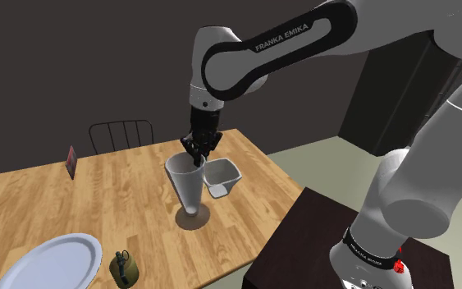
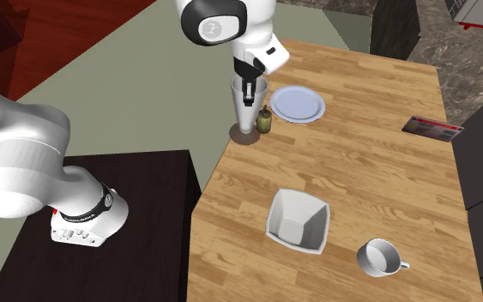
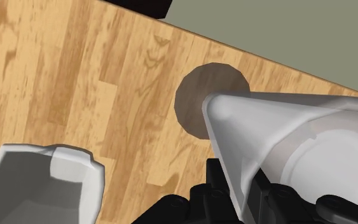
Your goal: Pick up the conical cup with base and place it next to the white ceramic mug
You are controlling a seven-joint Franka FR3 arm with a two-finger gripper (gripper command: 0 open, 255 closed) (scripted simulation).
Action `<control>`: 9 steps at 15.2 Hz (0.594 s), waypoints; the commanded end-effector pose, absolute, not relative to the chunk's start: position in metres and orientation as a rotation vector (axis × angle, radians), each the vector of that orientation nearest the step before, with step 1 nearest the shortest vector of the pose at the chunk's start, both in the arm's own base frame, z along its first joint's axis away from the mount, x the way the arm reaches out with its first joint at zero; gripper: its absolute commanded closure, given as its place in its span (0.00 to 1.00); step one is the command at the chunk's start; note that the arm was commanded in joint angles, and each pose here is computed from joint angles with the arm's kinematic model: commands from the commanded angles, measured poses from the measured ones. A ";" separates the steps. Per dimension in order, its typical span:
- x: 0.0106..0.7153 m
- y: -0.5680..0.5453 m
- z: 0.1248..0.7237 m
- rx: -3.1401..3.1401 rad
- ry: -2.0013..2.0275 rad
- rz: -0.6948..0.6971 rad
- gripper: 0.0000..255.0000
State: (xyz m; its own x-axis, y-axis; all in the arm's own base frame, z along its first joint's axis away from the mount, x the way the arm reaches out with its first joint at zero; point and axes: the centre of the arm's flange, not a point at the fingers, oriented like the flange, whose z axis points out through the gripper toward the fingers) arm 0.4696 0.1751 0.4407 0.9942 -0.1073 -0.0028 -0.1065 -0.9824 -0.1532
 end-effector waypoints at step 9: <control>0.469 0.177 0.494 -2.983 0.161 -0.009 1.00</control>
